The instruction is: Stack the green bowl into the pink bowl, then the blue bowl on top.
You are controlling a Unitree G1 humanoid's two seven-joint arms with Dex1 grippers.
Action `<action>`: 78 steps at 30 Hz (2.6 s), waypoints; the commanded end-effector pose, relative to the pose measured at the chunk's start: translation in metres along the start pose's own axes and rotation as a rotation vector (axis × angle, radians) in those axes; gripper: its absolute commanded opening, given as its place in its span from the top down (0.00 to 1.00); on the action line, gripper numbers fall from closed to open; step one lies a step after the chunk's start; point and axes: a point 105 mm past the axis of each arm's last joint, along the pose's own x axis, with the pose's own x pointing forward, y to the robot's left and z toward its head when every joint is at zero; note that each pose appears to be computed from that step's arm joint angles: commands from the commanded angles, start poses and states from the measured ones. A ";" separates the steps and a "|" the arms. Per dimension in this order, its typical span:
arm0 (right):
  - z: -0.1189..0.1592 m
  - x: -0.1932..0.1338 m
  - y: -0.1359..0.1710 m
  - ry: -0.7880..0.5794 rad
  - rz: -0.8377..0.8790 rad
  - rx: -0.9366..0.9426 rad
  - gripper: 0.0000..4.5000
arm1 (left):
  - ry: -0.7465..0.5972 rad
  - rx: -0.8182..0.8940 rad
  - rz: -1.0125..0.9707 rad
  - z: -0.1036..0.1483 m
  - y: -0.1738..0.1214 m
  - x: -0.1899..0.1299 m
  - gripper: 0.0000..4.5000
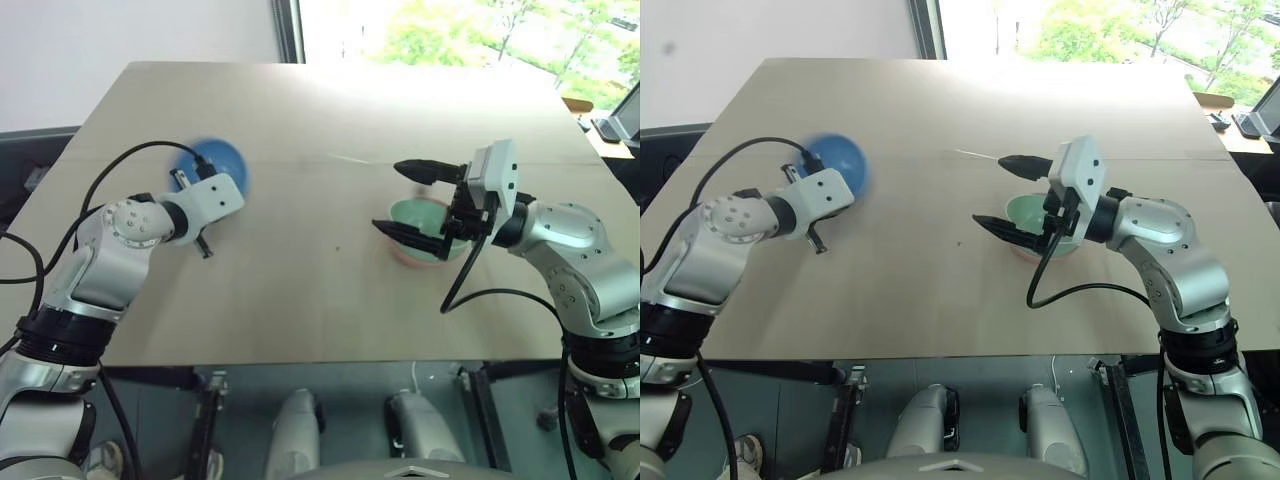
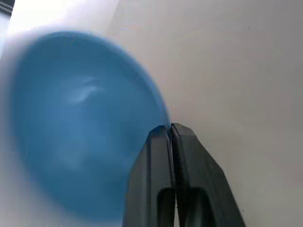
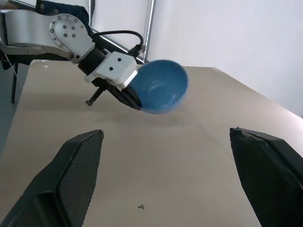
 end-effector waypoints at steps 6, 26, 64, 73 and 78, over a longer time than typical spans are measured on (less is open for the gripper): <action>0.009 -0.003 -0.002 -0.019 -0.022 -0.052 0.00 | -0.041 0.029 0.041 0.011 0.016 -0.010 0.97; -0.025 -0.161 -0.014 0.268 -0.331 0.052 0.00 | -0.802 0.120 -0.354 0.161 -0.004 -0.018 0.97; -0.008 -0.205 0.024 0.293 -0.466 0.070 0.00 | -1.122 0.515 -0.676 0.271 -0.024 -0.007 0.14; -0.024 -0.190 0.013 0.295 -0.383 0.087 0.00 | -1.019 -0.060 -0.510 0.183 -0.007 -0.025 0.14; -0.030 -0.192 0.001 0.328 -0.329 0.085 0.00 | -0.842 -0.332 -0.463 0.121 -0.034 -0.046 0.14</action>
